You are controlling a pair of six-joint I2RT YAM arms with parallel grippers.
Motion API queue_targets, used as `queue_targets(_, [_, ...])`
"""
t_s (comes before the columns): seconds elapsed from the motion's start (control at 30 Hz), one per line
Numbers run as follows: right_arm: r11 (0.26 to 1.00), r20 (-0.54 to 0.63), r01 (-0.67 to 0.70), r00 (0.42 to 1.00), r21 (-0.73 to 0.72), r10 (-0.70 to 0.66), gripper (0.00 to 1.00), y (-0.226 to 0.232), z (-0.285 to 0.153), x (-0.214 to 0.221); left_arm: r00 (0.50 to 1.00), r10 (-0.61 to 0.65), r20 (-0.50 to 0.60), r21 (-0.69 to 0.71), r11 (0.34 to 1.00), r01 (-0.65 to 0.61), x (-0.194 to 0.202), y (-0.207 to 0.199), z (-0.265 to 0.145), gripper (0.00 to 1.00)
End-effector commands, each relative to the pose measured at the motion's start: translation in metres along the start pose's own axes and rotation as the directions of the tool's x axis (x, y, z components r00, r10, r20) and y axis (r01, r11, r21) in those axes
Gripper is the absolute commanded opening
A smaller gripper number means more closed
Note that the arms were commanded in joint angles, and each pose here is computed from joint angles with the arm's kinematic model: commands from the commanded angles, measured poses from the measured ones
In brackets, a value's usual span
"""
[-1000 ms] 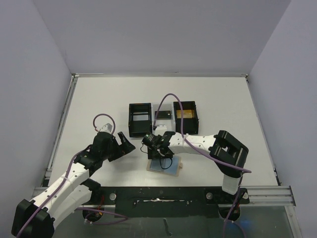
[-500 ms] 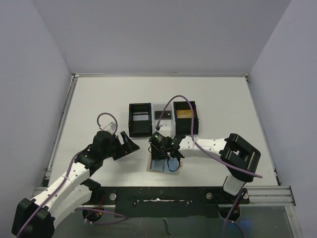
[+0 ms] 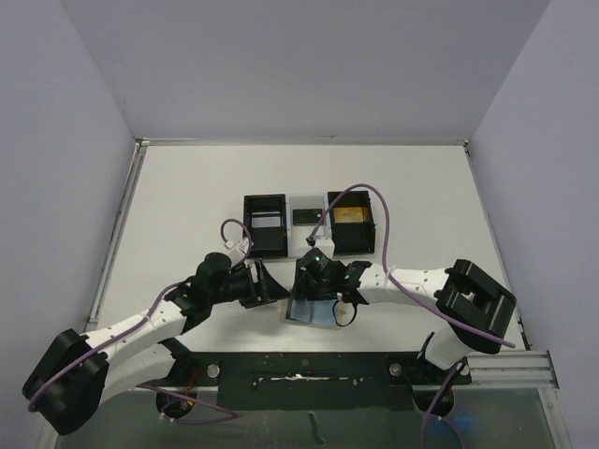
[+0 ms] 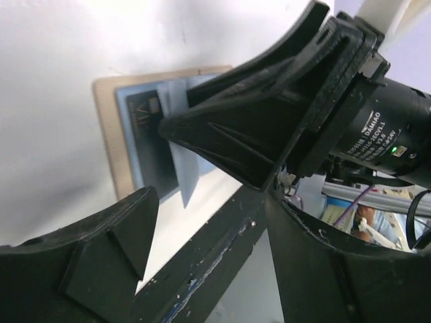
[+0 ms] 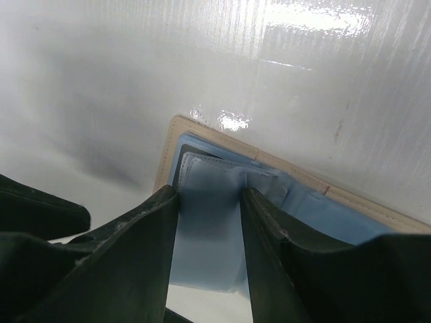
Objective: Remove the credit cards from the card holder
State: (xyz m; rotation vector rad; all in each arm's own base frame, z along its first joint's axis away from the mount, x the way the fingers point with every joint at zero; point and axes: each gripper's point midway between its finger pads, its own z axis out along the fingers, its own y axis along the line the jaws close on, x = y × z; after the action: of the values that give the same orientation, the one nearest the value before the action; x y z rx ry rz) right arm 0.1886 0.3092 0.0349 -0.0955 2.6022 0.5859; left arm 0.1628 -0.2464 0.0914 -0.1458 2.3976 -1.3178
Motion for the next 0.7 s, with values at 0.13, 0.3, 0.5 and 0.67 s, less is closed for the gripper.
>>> queue_targets(0.13, [0.997, 0.047, -0.041, 0.998, -0.068, 0.044, 0.41, 0.011, -0.006, -0.013, 1.000, 0.012, -0.022, 0.163, 0.987, -0.008, 0.005, -0.030, 0.021, 0.55])
queue_targets(0.3, [0.997, 0.048, -0.047, 0.998, -0.065, 0.051, 0.41, 0.009, -0.007, -0.014, 0.998, 0.001, -0.070, 0.140, 0.990, 0.008, 0.017, -0.018, 0.031, 0.49])
queue_targets(0.5, [0.997, 0.048, -0.055, 0.997, -0.062, 0.058, 0.40, 0.007, -0.007, -0.013, 0.996, -0.005, -0.089, 0.163, 0.986, 0.020, 0.023, -0.020, 0.035, 0.44])
queue_targets(0.67, [0.997, 0.063, -0.055, 0.996, -0.049, 0.058, 0.45, 0.007, -0.012, -0.019, 0.998, -0.041, 0.038, 0.118, 0.992, 0.036, 0.006, -0.014, 0.028, 0.41])
